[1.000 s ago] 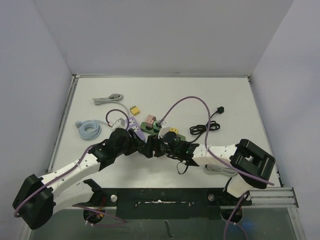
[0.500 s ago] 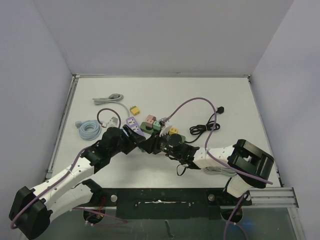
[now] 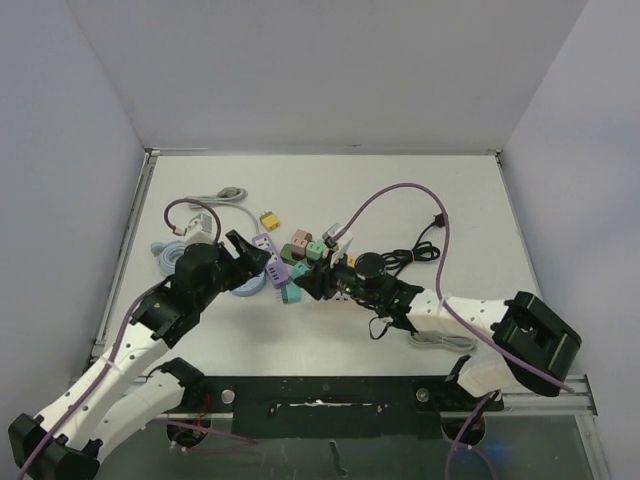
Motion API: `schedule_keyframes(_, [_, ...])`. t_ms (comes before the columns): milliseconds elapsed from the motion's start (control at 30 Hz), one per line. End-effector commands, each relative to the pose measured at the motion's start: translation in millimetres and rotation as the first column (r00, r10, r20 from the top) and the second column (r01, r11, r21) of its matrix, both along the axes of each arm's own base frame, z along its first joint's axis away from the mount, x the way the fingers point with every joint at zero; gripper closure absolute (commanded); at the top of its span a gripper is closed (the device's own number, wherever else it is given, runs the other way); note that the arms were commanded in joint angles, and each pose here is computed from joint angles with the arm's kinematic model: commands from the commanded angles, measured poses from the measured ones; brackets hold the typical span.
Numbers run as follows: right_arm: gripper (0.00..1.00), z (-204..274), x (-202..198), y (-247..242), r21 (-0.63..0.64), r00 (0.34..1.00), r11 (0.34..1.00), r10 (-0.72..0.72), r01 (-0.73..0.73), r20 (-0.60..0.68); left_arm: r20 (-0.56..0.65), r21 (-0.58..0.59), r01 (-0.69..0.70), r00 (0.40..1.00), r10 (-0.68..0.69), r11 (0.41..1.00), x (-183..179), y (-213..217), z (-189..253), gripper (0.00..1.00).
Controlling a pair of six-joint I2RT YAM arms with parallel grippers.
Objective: Insert the plug
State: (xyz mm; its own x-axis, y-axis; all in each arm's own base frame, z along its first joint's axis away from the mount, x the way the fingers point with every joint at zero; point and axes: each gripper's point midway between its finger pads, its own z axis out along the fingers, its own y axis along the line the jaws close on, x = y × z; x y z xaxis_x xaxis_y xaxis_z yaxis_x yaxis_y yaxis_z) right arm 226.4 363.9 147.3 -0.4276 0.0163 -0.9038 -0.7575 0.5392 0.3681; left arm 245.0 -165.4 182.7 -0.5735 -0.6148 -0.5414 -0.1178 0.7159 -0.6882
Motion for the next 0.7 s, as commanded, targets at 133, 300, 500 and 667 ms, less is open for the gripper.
schedule_keyframes(133, [1.0, 10, 9, -61, -0.198, 0.958, 0.971, 0.181, -0.137, 0.224, 0.252, 0.261, -0.002, 0.965, -0.066, 0.965, -2, 39, 61, 0.24])
schedule_keyframes(300, [1.0, 2, 4, -89, -0.225, 0.921, 0.931, 0.333, -0.287, 0.202, 0.28, 0.296, 0.055, 0.95, -0.141, 0.954, -6, 35, 65, 0.24])
schedule_keyframes(500, [1.0, -4, 5, -104, -0.239, 0.892, 0.902, 0.408, -0.361, 0.194, 0.235, 0.251, 0.164, 0.946, -0.224, 0.954, -10, 13, 50, 0.24])
schedule_keyframes(667, [1.0, -15, -7, -102, -0.243, 0.841, 0.854, 0.507, -0.46, 0.191, 0.198, 0.198, 0.215, 0.947, -0.254, 0.956, -11, -2, 38, 0.24])
